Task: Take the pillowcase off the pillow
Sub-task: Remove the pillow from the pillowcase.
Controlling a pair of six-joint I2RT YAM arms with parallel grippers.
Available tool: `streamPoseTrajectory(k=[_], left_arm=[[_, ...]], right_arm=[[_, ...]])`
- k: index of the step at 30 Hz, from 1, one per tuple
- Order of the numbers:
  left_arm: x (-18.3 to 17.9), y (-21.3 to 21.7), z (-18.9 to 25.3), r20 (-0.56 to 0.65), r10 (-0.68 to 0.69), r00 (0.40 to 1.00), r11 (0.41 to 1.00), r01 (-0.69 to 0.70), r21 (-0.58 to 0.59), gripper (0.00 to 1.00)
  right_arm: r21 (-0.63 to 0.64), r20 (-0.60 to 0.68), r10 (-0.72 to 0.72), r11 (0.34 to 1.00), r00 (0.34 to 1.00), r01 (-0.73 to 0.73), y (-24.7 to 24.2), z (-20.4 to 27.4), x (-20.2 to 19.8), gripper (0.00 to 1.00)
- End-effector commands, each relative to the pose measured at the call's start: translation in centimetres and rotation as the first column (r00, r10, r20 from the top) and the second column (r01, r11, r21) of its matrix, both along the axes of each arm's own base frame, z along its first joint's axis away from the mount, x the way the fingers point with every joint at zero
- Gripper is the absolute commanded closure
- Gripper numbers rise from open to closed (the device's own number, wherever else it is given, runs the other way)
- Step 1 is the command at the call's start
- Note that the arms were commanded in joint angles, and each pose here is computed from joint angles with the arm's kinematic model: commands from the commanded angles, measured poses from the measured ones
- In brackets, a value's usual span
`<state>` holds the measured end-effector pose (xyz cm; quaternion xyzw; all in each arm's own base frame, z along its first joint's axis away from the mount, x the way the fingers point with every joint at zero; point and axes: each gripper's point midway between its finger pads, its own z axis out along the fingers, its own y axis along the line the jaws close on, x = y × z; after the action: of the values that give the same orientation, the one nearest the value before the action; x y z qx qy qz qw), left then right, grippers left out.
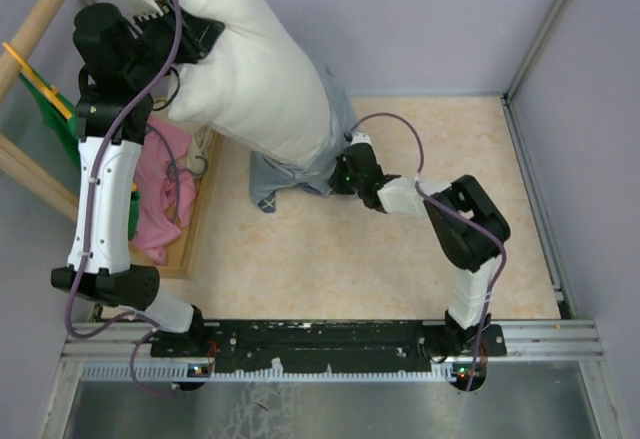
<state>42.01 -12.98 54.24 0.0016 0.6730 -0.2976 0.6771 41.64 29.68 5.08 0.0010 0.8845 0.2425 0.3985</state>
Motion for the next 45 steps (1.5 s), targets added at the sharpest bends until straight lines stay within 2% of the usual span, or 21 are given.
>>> streamPoseTrajectory(k=[1,5,8,10,14,18,20,21,23,24,25,26,27,29,31,33,34,39,42,45], left_arm=[[-4.4,0.5,5.7,0.228,-0.101,0.968,0.995,0.1,0.019,1.0],[-4.0,0.3,1.5,0.132,-0.126,0.983,0.99,0.117,0.076,1.0],[-3.8,0.5,-2.0,0.056,-0.121,0.991,0.988,0.115,0.1,1.0],[-3.8,0.7,-3.8,0.017,-0.113,0.993,0.988,0.111,0.108,1.0],[-4.0,0.7,-6.2,-0.035,-0.108,0.994,0.988,0.111,0.111,1.0],[-4.0,1.0,-7.9,-0.08,-0.096,0.992,0.987,0.105,0.124,1.0],[-4.1,1.4,-9.0,-0.105,-0.079,0.991,0.984,0.094,0.148,1.0],[-4.3,1.6,-9.5,-0.116,-0.068,0.991,0.982,0.087,0.167,1.0],[-4.7,2.2,-11.0,-0.146,-0.045,0.988,0.976,0.074,0.204,1.0],[-5.0,2.5,-11.8,-0.159,-0.037,0.987,0.973,0.072,0.22,1.0],[-5.4,2.7,-12.7,-0.174,-0.031,0.984,0.97,0.072,0.234,1.0],[-5.8,2.8,-13.9,-0.198,-0.026,0.98,0.966,0.076,0.248,1.0],[-6.1,3.0,-14.8,-0.214,-0.02,0.977,0.963,0.077,0.259,1.0],[-6.6,3.5,-16.5,-0.246,-0.002,0.969,0.957,0.074,0.282,1.0],[-7.1,3.8,-17.6,-0.269,0.015,0.963,0.953,0.068,0.294,1.0],[-7.4,4.0,-18.2,-0.284,0.02,0.959,0.951,0.07,0.303,1.0],[-7.4,4.0,-18.3,-0.288,0.023,0.957,0.95,0.069,0.305,1.0],[-7.4,4.2,-18.3,-0.292,0.03,0.956,0.948,0.066,0.311,1.0],[-7.2,4.2,-18.8,-0.308,0.032,0.951,0.948,0.069,0.31,1.0],[-7.0,4.1,-19.7,-0.327,0.032,0.944,0.949,0.073,0.306,1.0]], right_arm=[[0.039,0.352,0.113,0.99,0.929,-0.135,0.2,13.9,-0.6,1.0],[0.032,0.587,0.19,0.966,0.787,-0.257,-0.3,25.2,-3.3,1.0],[0.015,0.659,0.268,0.93,0.703,-0.368,0.3,30.8,-5.7,1.0],[0.037,0.683,0.29,0.903,0.67,-0.429,0.9,33.3,-6.9,1.0],[0.063,0.675,0.385,0.819,0.629,-0.57,4.5,34.3,-9.1,1.0],[0.0,0.592,0.56,0.719,0.579,-0.695,10.3,30.5,-11.9,1.0],[-0.008,0.555,0.626,0.663,0.548,-0.749,11.3,29.3,-13.4,0.97],[-0.012,0.549,0.645,0.642,0.531,-0.767,11.1,29.2,-14.0,0.75],[-0.019,0.558,0.652,0.628,0.513,-0.778,9.5,30.0,-14.4,0.17],[0.003,0.575,0.637,0.626,0.513,-0.78,8.0,31.0,-14.2,0.06],[0.042,0.609,0.6,0.629,0.519,-0.776,6.1,32.6,-13.6,0.02],[0.114,0.626,0.551,0.635,0.551,-0.764,3.9,33.4,-12.9,0.01],[0.154,0.708,0.459,0.641,0.536,-0.752,1.3,36.1,-11.8,0.01],[0.303,0.717,0.278,0.702,0.639,-0.645,-4.6,37.8,-7.9,0.01],[0.399,0.604,0.151,0.793,0.782,-0.461,-7.7,36.0,-3.2,0.01],[0.351,0.497,0.064,0.897,0.866,-0.268,-9.5,32.6,1.1,0.02],[0.324,0.437,0.051,0.922,0.898,-0.21,-9.8,30.3,2.8,0.02],[0.262,0.225,0.051,0.959,0.973,-0.111,-9.9,21.5,6.4,0.04],[0.209,0.15,0.063,0.973,0.987,-0.094,-9.7,17.9,6.2,0.04],[0.096,0.08,0.07,0.992,0.994,-0.077,-9.8,14.7,5.4,0.04]])
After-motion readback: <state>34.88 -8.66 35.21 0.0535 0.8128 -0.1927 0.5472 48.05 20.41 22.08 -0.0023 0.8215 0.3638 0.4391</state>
